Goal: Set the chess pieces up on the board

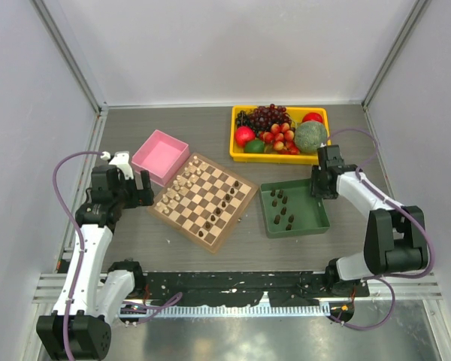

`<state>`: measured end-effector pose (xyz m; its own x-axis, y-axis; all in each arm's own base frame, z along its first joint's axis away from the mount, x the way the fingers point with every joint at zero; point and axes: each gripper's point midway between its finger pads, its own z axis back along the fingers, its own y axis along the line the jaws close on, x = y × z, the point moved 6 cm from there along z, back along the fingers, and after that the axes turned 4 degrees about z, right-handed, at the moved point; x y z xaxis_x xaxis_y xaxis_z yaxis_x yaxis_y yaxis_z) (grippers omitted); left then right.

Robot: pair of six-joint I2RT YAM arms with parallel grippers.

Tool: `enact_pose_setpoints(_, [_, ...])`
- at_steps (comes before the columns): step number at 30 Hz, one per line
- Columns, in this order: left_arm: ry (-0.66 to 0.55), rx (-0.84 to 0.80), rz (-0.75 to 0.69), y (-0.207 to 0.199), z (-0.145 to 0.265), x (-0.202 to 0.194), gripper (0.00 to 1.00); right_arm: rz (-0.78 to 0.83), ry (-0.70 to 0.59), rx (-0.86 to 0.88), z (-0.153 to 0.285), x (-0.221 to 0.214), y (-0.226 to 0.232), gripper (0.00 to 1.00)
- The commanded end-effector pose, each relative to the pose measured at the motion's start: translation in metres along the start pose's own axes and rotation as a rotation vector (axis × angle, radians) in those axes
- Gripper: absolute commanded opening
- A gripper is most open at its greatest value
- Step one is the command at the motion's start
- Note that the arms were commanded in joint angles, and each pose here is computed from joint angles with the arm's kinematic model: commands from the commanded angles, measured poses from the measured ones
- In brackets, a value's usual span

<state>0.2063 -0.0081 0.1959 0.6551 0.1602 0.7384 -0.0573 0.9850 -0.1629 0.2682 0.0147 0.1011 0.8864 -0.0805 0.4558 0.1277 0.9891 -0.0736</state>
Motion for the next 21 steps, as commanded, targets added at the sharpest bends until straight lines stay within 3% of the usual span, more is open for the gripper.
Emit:
enact_pose_setpoints(1, [-0.036,-0.025,-0.011,-0.004,0.002,0.009,0.99,0.001,-0.125,-0.008,0.025,0.033,-0.004,0.46])
enact_pose_setpoints(11, [-0.041,-0.022,-0.013,-0.003,0.004,0.01,0.99,0.036,-0.286,0.032,0.082,0.076,-0.006,0.53])
enact_pose_setpoints(15, [-0.04,-0.023,-0.011,-0.003,0.003,0.01,0.99,0.047,-0.339,0.28,0.103,0.088,0.032,0.53])
enact_pose_setpoints(21, [-0.036,-0.018,-0.012,-0.003,0.003,0.009,0.99,0.209,-0.35,0.34,0.112,0.086,0.106,0.53])
